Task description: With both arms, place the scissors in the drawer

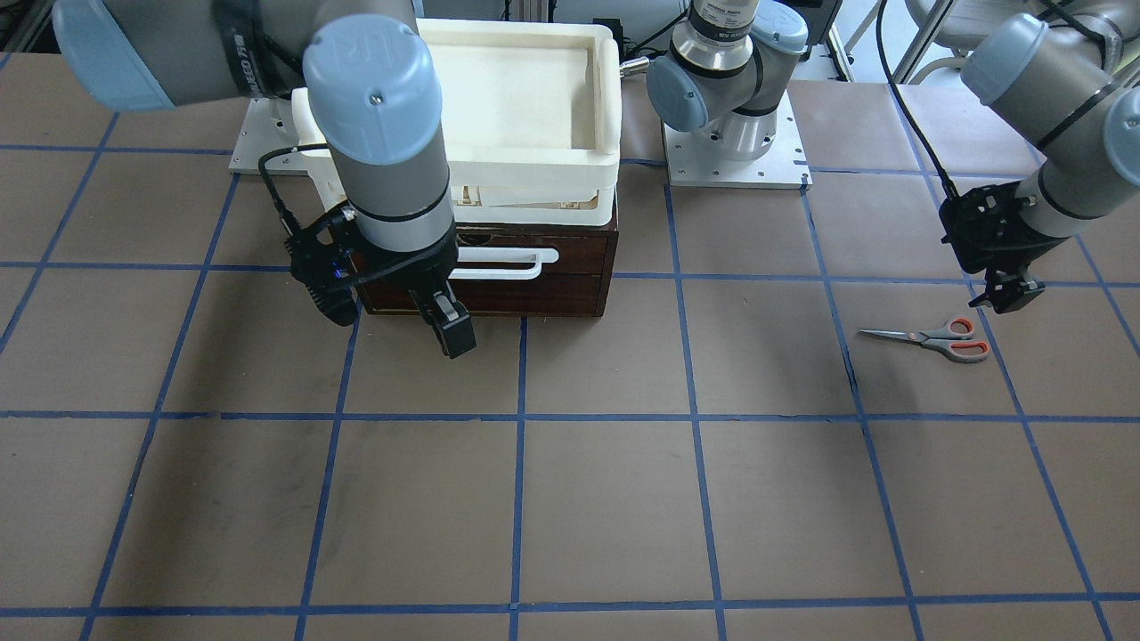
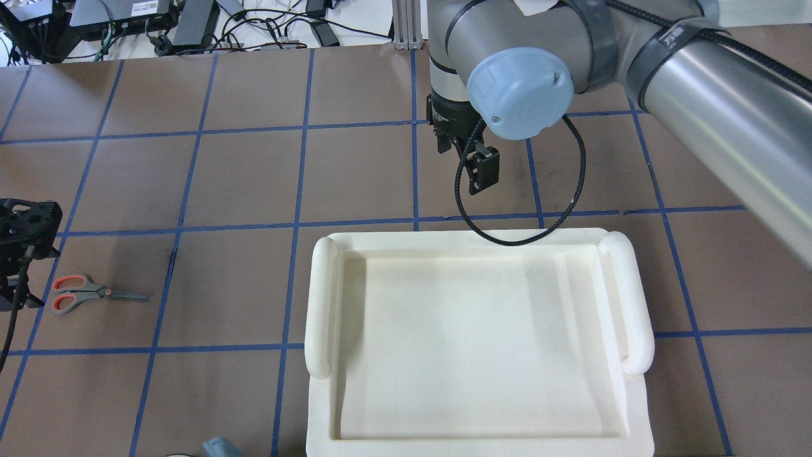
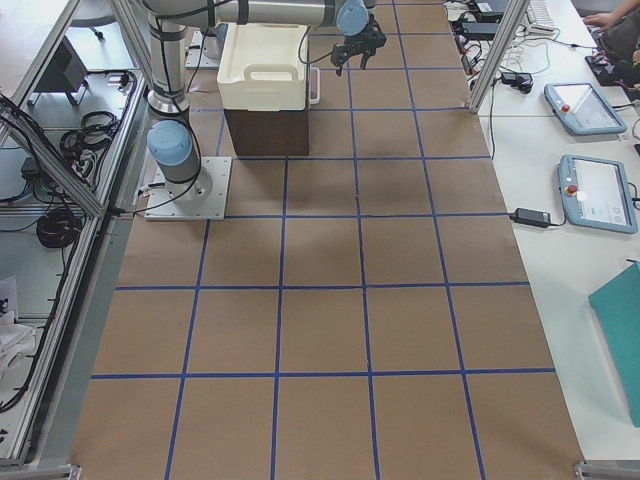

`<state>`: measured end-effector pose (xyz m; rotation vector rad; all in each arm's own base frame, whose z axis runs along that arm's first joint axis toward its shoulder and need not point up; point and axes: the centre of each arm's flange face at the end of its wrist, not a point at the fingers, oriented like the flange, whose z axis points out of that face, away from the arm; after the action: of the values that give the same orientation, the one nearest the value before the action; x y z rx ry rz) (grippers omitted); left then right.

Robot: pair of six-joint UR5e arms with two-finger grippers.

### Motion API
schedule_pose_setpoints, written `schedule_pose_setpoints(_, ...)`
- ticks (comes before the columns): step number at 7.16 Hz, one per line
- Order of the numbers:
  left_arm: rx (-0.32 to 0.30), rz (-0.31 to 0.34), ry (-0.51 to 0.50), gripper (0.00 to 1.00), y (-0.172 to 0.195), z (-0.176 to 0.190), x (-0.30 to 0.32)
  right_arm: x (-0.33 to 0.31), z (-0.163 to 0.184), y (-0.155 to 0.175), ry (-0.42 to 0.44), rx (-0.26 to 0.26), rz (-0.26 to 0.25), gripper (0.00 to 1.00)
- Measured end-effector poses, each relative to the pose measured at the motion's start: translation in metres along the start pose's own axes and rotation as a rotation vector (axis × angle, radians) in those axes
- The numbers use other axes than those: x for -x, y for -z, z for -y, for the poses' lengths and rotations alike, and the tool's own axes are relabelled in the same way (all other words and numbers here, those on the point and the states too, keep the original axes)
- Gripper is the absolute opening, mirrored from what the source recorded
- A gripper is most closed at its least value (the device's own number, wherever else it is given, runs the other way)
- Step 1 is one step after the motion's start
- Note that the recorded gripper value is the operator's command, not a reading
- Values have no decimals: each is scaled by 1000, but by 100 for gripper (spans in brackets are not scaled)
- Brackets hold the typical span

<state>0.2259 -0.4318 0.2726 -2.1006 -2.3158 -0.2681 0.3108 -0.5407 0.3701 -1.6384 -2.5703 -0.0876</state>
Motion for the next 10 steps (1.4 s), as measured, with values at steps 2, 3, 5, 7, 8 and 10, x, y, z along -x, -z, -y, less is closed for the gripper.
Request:
schedule_pose_setpoints(2,-15,65,-101,100,-31,-10,7,7,-13,-18,-83,45,-32,100)
schedule_pose_setpoints(3,-38,100,-151,100,-44,-9,10,8,-16,-25,-112,64,-54,100)
schedule_pose_setpoints(5,-70,150,-208,100,-71,-15,5,9,-18,-40,-151,76,-115,100)
schedule_pose_setpoints(7,-85,161,-209,100,-90,-16,-4,6,-21,-52,-184,94,-174,100)
schedule_pose_setpoints(8,-91,163,-203,100,-95,-14,-8,5,-22,-56,-202,102,-201,100)
schedule_pose_setpoints(10,-98,161,-187,100,-100,-12,-10,2,-23,-64,-221,105,-252,100)
